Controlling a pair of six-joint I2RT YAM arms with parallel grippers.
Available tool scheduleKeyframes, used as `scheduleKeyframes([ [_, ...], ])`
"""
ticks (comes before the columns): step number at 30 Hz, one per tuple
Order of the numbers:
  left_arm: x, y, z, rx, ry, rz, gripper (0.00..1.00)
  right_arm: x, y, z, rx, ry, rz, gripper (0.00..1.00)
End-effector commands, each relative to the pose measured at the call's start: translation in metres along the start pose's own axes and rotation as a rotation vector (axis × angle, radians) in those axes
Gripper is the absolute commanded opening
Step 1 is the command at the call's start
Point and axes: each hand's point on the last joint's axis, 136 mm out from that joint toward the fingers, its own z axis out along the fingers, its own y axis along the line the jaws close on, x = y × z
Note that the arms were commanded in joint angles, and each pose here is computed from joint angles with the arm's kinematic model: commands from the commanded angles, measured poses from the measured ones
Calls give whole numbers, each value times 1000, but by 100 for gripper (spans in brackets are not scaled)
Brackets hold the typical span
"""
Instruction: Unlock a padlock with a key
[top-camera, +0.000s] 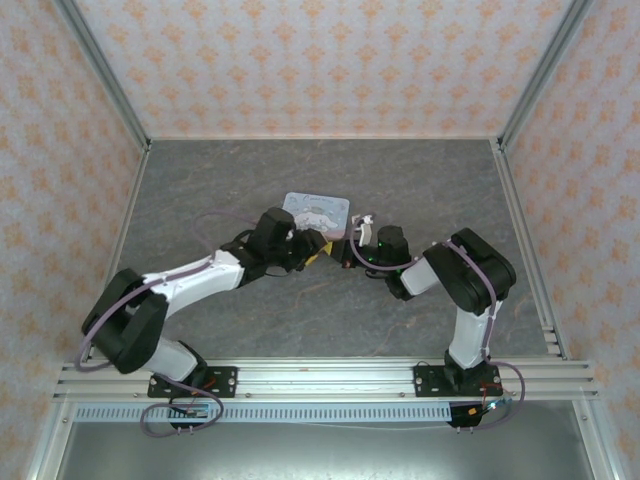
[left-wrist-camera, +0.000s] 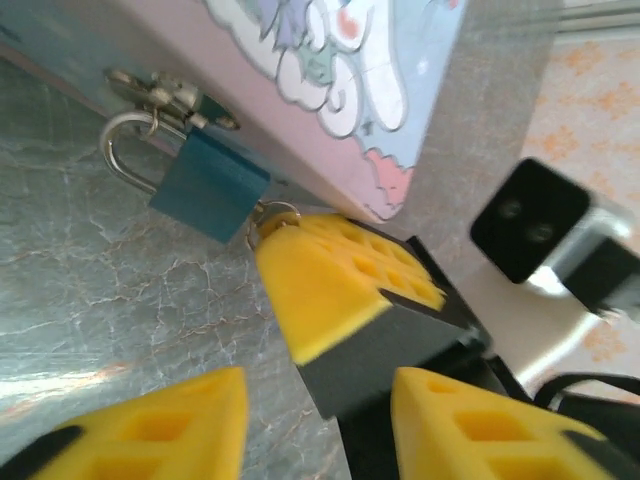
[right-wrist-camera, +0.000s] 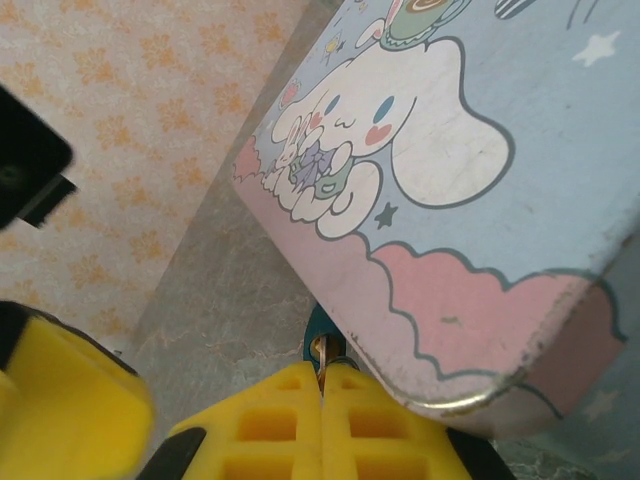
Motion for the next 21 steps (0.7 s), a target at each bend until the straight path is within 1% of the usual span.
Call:
scheduleKeyframes([
  [1, -9, 18, -14, -30, -42, -20, 57, -14, 17, -1, -27, -56, -13, 0],
  [2, -11, 21, -15, -18, -55, -40, 60, -12, 18, -1, -23, -51, -2, 0],
  [4, -13, 26, -13, 15, -77, -92, 62, -10, 18, -2, -7, -58, 31, 0],
  [9, -23, 33, -7, 117, -144, -216, 63, -4, 22, -5, 21, -61, 134, 0],
  [14, -30, 31, -9, 150, -194, -248, 60, 1, 22, -7, 42, -64, 235, 0],
  [21, -28, 30, -1, 177, -194, -294, 54, 6, 23, -7, 73, -57, 298, 0],
])
